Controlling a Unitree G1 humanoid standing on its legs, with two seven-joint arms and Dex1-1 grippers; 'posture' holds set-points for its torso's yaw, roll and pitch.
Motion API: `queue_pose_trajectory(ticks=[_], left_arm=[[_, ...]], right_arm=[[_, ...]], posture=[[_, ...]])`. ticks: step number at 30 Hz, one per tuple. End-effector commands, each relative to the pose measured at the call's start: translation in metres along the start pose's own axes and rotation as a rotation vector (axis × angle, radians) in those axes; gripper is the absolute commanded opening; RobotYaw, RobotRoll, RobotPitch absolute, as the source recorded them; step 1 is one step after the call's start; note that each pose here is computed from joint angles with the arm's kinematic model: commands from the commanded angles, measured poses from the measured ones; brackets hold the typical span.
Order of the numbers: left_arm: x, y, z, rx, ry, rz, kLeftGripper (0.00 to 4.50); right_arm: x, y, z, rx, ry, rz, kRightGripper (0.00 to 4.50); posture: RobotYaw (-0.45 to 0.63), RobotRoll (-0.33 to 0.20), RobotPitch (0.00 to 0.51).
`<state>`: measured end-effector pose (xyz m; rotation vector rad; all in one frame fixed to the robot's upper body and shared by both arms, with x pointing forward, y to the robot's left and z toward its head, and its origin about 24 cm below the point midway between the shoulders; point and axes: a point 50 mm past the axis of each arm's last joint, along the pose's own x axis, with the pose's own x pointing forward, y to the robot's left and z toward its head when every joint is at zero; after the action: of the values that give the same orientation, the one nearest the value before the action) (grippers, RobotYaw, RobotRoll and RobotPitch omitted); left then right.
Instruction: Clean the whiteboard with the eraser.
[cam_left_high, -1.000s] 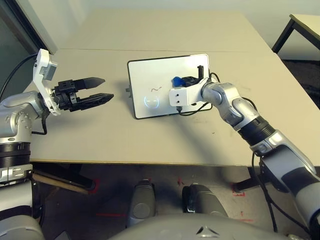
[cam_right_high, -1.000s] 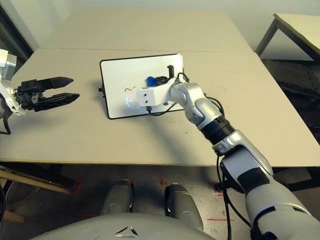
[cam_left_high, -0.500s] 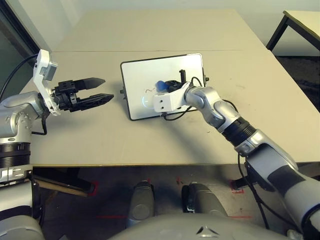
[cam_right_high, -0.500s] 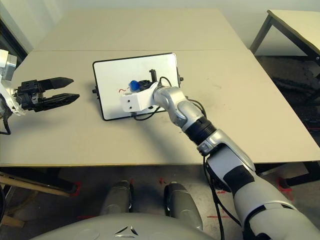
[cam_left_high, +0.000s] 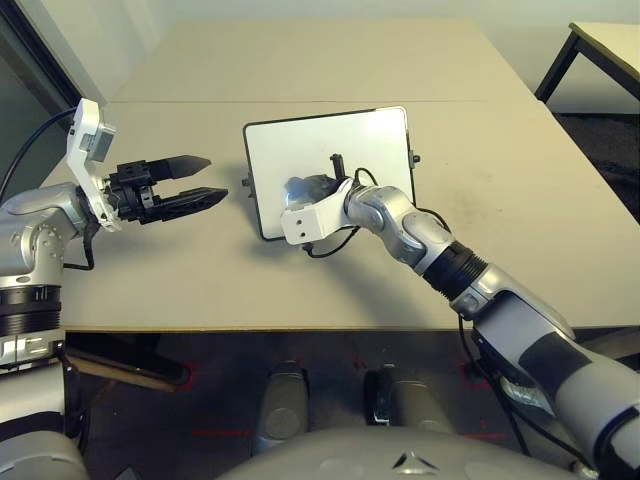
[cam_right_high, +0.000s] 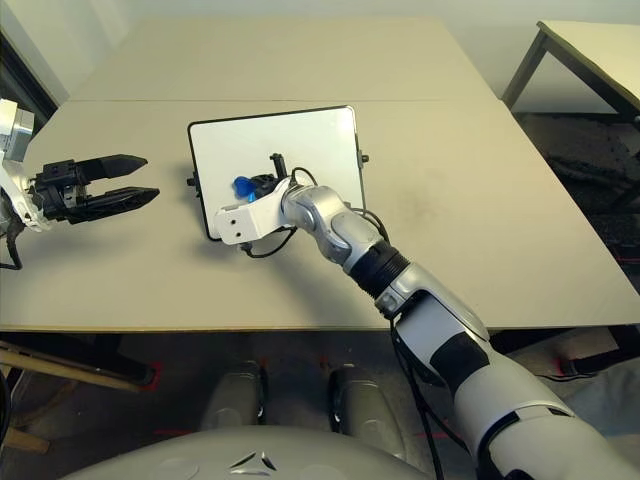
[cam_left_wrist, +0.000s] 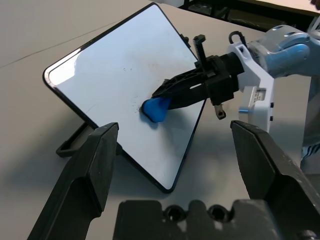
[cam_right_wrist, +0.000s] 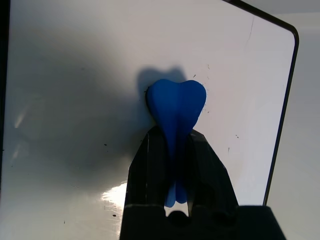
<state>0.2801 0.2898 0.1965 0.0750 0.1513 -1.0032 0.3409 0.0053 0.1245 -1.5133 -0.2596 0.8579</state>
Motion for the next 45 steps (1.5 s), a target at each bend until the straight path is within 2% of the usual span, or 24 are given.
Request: queue_pose_trajectory(ticks=[1, 10, 21, 31, 40, 45], left_arm=[[0.001, -0.001, -0.001, -0.001, 0.002, -0.003, 4.50], [0.002, 0.000, 0.000, 0.002, 0.003, -0.005, 4.50], [0.003, 0.000, -0.001, 0.004, 0.005, -0.007, 4.50], [0.003, 0.000, 0.000, 0.005, 0.004, -0.007, 4.50], [0.002, 0.000, 0.001, 0.005, 0.005, -0.003, 4.50], [0.002, 0.000, 0.000, 0.005, 0.004, -0.002, 4.50]], right_arm=[[0.004, 0.016, -0.012, -0.020, 0.051, 0.075, 0.33], [-0.007, -0.002, -0.030, 0.012, 0.093, 0.021, 0.33], [-0.022, -0.044, -0.028, 0.076, 0.072, -0.131, 0.33], [-0.015, -0.028, -0.020, 0.037, 0.048, -0.072, 0.33], [-0.012, -0.007, -0.001, -0.070, -0.023, 0.045, 0.33], [-0.011, 0.001, 0.005, -0.078, -0.051, 0.101, 0.33]], posture=[[0.32, 0.000, 0.049], [0.31, 0.000, 0.042], [0.31, 0.000, 0.048], [0.31, 0.000, 0.051], [0.32, 0.000, 0.053], [0.32, 0.000, 0.052]])
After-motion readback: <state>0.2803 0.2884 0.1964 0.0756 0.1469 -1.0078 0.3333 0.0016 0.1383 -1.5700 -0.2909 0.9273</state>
